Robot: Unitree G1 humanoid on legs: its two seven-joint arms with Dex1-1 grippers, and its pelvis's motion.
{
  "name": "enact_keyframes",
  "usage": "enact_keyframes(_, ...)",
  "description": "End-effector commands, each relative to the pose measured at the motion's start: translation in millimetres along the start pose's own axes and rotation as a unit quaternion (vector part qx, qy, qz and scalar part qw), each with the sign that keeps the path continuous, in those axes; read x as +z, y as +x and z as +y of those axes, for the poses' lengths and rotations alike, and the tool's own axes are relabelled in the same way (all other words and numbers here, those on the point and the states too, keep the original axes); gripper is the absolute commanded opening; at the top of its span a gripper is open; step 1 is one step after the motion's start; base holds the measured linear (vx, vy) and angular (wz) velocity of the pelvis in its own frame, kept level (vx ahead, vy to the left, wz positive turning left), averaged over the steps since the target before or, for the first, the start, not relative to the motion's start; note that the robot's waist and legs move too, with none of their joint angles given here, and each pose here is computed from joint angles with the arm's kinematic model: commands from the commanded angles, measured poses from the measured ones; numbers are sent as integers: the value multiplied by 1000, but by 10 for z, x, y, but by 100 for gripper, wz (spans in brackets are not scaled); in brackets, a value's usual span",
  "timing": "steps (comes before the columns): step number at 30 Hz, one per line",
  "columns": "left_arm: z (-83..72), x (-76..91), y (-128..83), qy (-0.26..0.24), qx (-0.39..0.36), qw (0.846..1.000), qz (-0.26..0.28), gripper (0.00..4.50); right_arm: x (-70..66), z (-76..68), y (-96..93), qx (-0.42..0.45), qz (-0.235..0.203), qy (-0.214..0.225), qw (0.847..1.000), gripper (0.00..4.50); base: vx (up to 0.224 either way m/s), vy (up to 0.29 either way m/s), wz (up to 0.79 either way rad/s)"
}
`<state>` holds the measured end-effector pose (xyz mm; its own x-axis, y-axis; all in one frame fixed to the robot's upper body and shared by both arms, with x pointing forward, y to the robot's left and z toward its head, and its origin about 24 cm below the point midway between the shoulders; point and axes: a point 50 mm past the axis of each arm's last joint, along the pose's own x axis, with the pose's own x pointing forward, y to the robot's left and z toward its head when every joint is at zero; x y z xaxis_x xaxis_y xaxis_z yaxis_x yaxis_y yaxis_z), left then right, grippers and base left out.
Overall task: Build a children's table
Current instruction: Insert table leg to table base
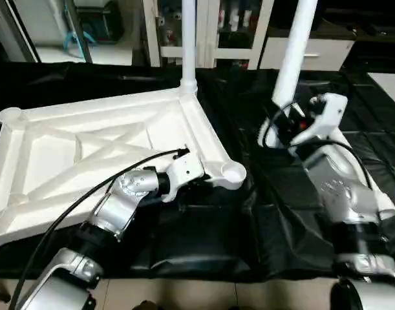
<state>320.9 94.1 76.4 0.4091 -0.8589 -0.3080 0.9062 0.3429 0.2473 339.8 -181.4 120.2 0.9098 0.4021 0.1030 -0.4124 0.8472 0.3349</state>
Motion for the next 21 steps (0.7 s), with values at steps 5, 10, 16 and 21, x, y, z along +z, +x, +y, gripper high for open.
enact_keyframes(5, 391, 399, -165, -86, 81, 985, -125, 173, 125, 208, -119, 103, 1, 1, 995, 186, 0, 0, 0)
enact_keyframes(10, 648, 707, -94, -201, 163, 945, -201, 203, 74, 449, -195, 184, 28, 0, 983, 186, 0, 0, 0)
enact_keyframes(16, 604, 1202, 185, -222, 154, 939, -214, 234, -209, 497, -103, 155, 102, -64, 981, 186, 0, 0, 0)
enact_keyframes(21, 170, 1729, 249, -201, -6, 939, -280, 234, -249, 476, -38, 137, 113, -76, 981, 186, 0, 0, 0)
